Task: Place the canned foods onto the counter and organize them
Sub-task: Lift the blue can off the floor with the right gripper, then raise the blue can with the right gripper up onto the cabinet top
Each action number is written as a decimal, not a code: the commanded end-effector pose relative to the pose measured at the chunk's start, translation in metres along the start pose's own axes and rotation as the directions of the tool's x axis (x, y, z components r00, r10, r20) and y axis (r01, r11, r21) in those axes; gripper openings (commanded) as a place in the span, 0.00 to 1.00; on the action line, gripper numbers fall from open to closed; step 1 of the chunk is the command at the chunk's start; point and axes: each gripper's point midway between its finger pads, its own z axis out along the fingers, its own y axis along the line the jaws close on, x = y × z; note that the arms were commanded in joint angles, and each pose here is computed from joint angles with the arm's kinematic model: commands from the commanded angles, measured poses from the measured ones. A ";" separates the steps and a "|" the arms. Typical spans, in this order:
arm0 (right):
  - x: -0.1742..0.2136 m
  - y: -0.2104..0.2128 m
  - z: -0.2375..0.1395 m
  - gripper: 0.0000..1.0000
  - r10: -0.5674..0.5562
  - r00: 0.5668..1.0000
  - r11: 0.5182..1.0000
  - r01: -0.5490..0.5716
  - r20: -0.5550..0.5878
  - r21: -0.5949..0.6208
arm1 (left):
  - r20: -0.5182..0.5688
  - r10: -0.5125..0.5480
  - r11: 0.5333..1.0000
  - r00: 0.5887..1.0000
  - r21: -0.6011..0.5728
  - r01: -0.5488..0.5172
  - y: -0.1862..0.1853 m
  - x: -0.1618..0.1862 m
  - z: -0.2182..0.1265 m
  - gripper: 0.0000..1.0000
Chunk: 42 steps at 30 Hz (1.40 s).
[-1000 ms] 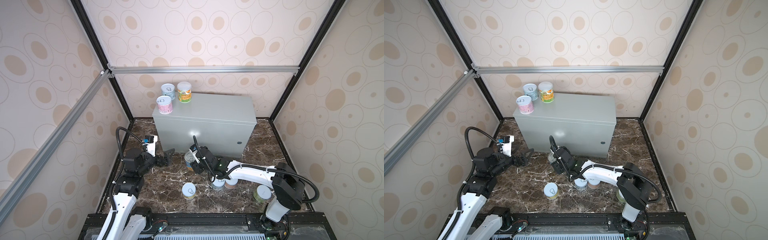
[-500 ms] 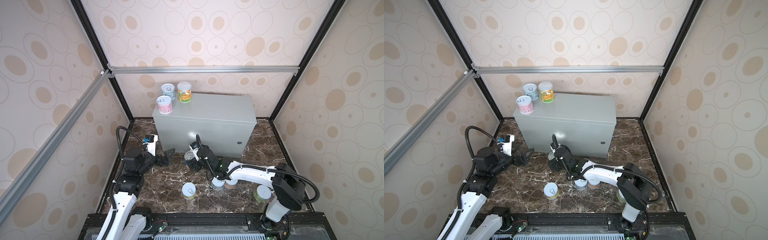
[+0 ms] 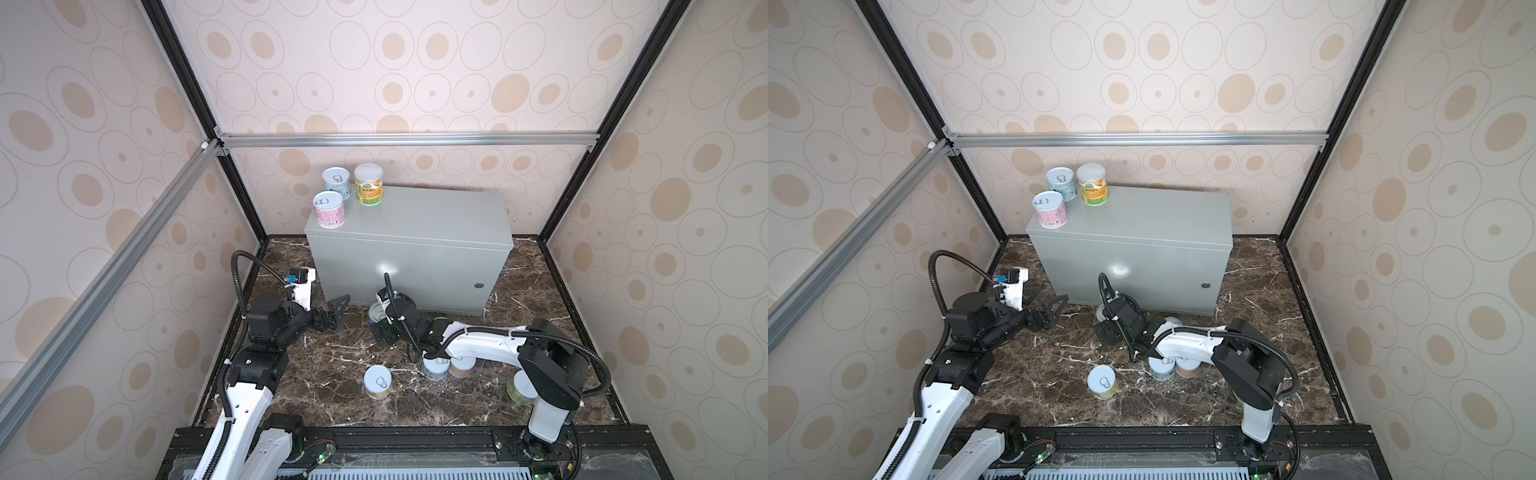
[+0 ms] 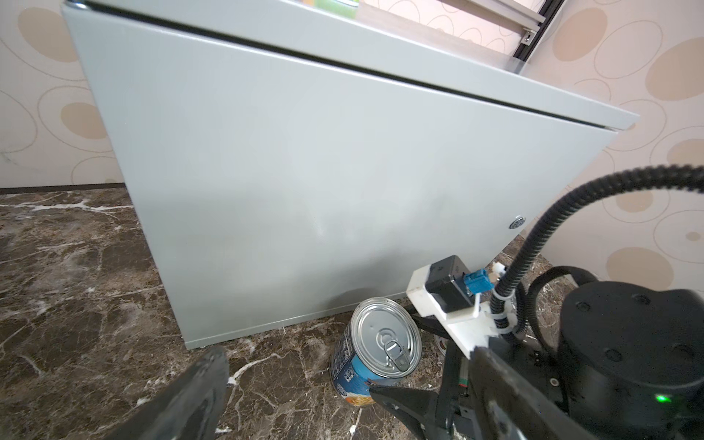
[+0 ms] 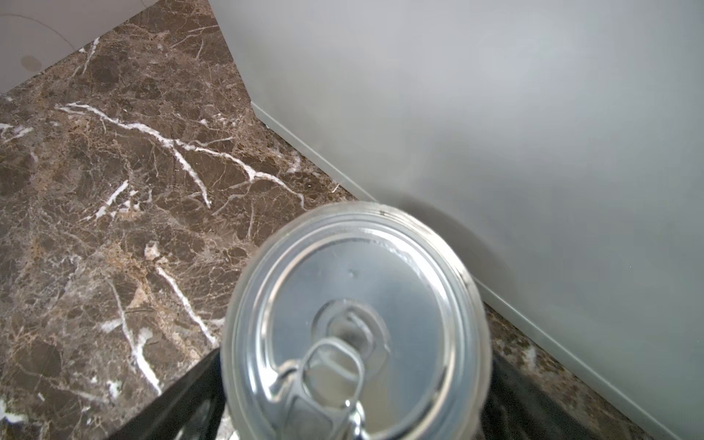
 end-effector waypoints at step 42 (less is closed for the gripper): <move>-0.230 0.001 -0.242 0.61 -0.127 0.930 0.982 0.167 0.346 -0.089 | 0.080 0.116 0.992 0.990 0.035 -0.119 -0.026 -0.072 -0.020 0.98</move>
